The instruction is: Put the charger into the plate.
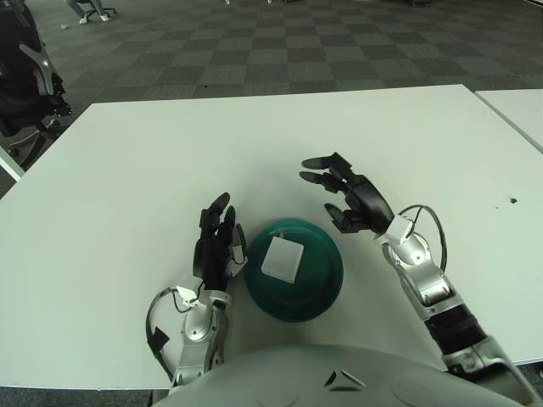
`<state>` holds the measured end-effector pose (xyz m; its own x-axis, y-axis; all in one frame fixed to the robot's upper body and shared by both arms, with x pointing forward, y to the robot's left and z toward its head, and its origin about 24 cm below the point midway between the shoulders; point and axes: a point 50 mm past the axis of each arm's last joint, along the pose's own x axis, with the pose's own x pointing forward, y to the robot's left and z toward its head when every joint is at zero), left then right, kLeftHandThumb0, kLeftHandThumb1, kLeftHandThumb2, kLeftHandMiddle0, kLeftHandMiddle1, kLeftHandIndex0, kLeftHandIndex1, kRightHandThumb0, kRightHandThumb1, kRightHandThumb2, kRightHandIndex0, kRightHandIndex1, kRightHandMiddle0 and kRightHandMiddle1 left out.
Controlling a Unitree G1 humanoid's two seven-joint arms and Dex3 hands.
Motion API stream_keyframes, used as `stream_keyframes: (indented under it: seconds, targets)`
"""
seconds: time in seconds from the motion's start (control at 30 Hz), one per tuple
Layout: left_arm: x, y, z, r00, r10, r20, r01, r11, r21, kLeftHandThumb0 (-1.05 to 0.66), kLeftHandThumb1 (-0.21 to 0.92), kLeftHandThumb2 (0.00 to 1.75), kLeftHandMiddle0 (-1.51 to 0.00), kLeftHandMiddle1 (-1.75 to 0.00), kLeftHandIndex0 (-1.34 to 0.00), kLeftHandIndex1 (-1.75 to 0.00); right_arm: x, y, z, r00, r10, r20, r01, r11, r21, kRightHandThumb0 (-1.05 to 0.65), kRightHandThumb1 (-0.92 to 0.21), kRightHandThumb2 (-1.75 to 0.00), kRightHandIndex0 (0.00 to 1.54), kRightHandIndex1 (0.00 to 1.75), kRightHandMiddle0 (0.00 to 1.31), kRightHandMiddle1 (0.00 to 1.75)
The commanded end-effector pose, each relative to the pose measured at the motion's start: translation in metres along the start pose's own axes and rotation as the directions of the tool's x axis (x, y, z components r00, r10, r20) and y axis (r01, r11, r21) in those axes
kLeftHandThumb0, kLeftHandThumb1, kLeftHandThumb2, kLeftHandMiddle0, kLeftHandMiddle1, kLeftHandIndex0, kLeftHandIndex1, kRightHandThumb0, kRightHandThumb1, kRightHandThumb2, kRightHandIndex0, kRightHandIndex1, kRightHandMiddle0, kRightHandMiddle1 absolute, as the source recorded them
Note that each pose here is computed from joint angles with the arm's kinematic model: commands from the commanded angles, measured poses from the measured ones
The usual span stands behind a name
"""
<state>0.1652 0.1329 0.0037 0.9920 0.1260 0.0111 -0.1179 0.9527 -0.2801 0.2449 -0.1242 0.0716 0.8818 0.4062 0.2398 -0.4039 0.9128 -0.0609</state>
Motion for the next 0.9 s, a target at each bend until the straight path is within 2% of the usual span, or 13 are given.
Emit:
stream_keyframes:
  seconds: [0.0, 0.07, 0.17, 0.33, 0.6, 0.7, 0.8, 0.87]
  targets:
    - [-0.006, 0.005, -0.007, 0.998, 0.026, -0.054, -0.026, 1.0, 0.011, -0.75, 0.92, 0.91, -0.32, -0.02, 0.0, -0.78, -0.006, -0.014, -0.003, 0.99, -0.122, -0.066, 0.128, 0.987, 0.096, -0.58, -0.92, -0.54, 0.66, 0.14, 0.2, 0.99]
    - [-0.007, 0.005, -0.007, 0.998, 0.026, -0.054, -0.025, 1.0, 0.014, -0.75, 0.92, 0.92, -0.33, -0.02, 0.0, -0.8, -0.013, -0.018, -0.007, 0.98, -0.168, -0.106, 0.18, 0.976, 0.123, -0.59, -0.92, -0.56, 0.61, 0.34, 0.21, 1.03]
    - [-0.008, 0.006, -0.008, 0.998, 0.024, -0.054, -0.024, 1.0, 0.017, -0.75, 0.92, 0.93, -0.34, -0.02, 0.0, -0.81, -0.022, -0.021, -0.011, 0.967, -0.208, -0.15, 0.229, 0.963, 0.144, -0.6, -0.92, -0.57, 0.53, 0.54, 0.22, 1.05]
    - [-0.009, 0.009, -0.008, 0.998, 0.019, -0.058, -0.018, 1.0, 0.013, -0.74, 0.92, 0.94, -0.35, -0.02, 0.0, -0.8, -0.034, -0.024, -0.021, 0.943, -0.253, -0.216, 0.288, 0.945, 0.153, -0.62, -0.92, -0.58, 0.5, 0.63, 0.23, 1.08]
    - [-0.011, 0.011, -0.009, 0.997, 0.023, -0.07, -0.023, 1.0, 0.007, -0.72, 0.92, 0.95, -0.36, -0.02, 0.0, -0.79, -0.042, -0.029, -0.031, 0.92, -0.291, -0.263, 0.326, 0.94, 0.101, -0.61, -0.92, -0.57, 0.44, 0.64, 0.19, 1.06]
    - [-0.011, 0.012, -0.009, 0.997, 0.027, -0.078, -0.026, 0.999, 0.022, -0.73, 0.92, 0.95, -0.36, -0.02, 0.0, -0.78, -0.051, -0.027, -0.04, 0.913, -0.301, -0.275, 0.333, 0.939, 0.081, -0.62, -0.92, -0.56, 0.43, 0.61, 0.17, 1.03]
    - [-0.012, 0.013, -0.008, 0.996, 0.031, -0.082, -0.028, 0.999, 0.039, -0.73, 0.92, 0.96, -0.37, -0.02, 0.0, -0.78, -0.061, -0.021, -0.048, 0.91, -0.304, -0.282, 0.335, 0.94, 0.069, -0.62, -0.92, -0.55, 0.42, 0.48, 0.14, 0.97]
    - [-0.012, 0.012, -0.007, 0.996, 0.032, -0.084, -0.027, 0.998, 0.049, -0.74, 0.92, 0.96, -0.37, -0.02, 0.0, -0.78, -0.066, -0.013, -0.051, 0.912, -0.301, -0.28, 0.33, 0.942, 0.064, -0.63, -0.92, -0.54, 0.4, 0.33, 0.1, 0.92]
